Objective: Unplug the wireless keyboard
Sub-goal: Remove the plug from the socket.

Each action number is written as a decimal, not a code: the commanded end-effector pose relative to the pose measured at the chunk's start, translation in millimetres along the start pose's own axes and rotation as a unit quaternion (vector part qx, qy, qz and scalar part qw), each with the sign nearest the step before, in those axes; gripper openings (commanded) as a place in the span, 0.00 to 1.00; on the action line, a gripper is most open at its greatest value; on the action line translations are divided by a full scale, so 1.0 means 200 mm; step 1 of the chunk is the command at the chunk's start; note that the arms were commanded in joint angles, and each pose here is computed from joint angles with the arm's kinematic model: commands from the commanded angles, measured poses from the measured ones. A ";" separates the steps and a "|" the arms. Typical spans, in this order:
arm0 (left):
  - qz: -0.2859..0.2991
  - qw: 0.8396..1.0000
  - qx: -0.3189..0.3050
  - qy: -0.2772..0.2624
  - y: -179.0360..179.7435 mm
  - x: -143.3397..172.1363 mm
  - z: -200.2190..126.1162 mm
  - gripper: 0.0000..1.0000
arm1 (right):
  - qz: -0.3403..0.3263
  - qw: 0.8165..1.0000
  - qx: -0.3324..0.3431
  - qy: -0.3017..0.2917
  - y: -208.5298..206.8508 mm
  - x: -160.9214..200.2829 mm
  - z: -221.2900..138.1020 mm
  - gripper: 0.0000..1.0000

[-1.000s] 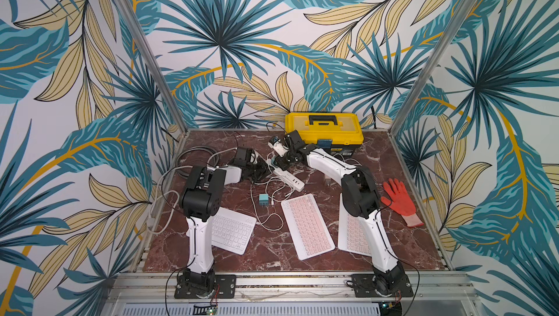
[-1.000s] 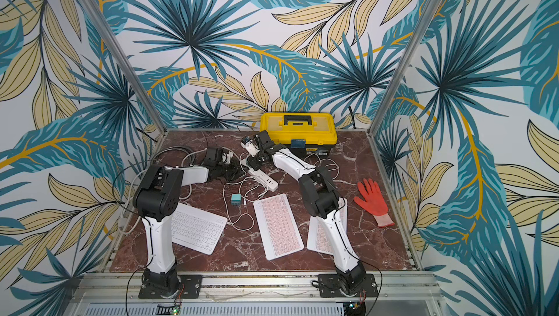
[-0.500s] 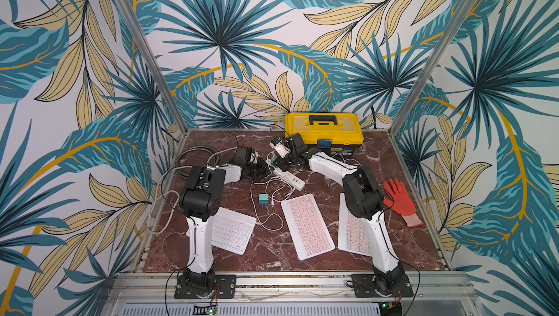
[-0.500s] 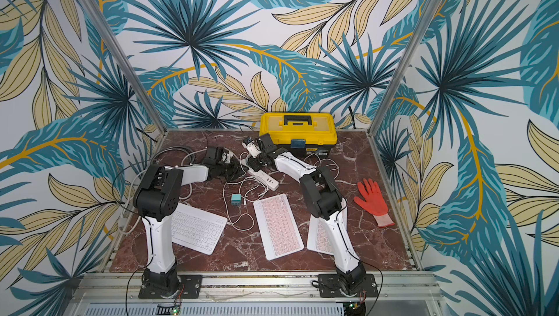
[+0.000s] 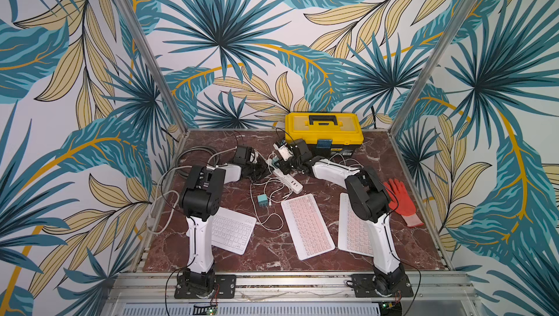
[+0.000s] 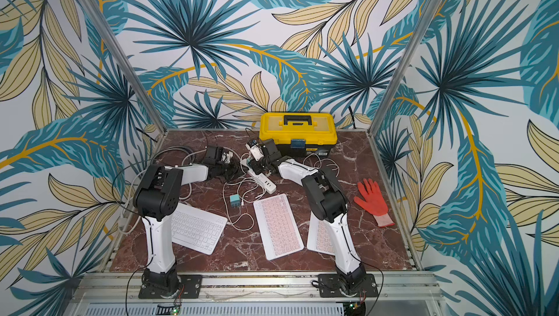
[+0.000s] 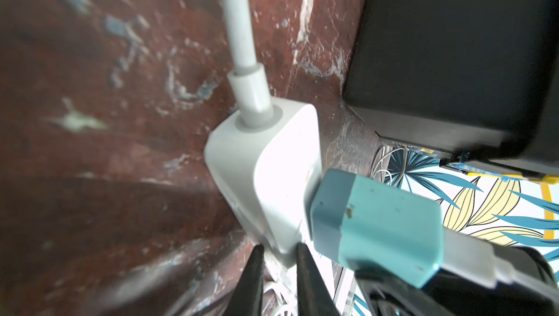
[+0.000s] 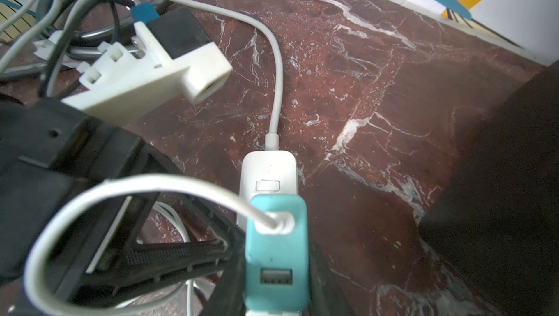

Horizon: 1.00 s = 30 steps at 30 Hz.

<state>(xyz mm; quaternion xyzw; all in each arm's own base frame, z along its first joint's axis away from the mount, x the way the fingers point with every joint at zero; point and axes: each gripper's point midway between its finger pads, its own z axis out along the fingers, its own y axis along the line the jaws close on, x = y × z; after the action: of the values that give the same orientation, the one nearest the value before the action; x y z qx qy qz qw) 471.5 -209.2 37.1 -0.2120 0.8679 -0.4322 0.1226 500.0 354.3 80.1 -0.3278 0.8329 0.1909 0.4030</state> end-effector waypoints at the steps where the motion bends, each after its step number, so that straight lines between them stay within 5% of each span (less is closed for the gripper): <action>1: -0.086 0.983 -0.157 0.035 0.54 0.17 0.07 0.20 | -0.064 0.995 -0.070 0.019 0.33 -0.03 -0.03 0.22; 10: -0.079 0.983 -0.160 0.041 0.54 0.18 0.07 0.20 | 0.005 0.983 -0.126 0.134 0.34 0.02 0.02 0.22; 15: -0.079 0.983 -0.162 0.042 0.54 0.19 0.06 0.20 | 0.066 0.982 -0.124 0.129 0.22 0.00 0.00 0.22; 21: -0.081 0.983 -0.162 0.042 0.55 0.19 0.06 0.21 | 0.022 0.992 -0.087 0.085 0.21 -0.01 -0.04 0.22; 30: -0.082 0.983 -0.157 0.045 0.54 0.18 0.07 0.21 | -0.133 0.989 -0.044 0.046 0.35 -0.03 -0.07 0.22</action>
<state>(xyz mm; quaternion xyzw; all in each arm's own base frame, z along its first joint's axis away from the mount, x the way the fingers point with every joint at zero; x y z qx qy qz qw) 466.2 -209.7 36.6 -0.2048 0.8705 -0.4354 0.1035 490.8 358.1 81.6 -0.3822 0.8350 0.1220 0.3766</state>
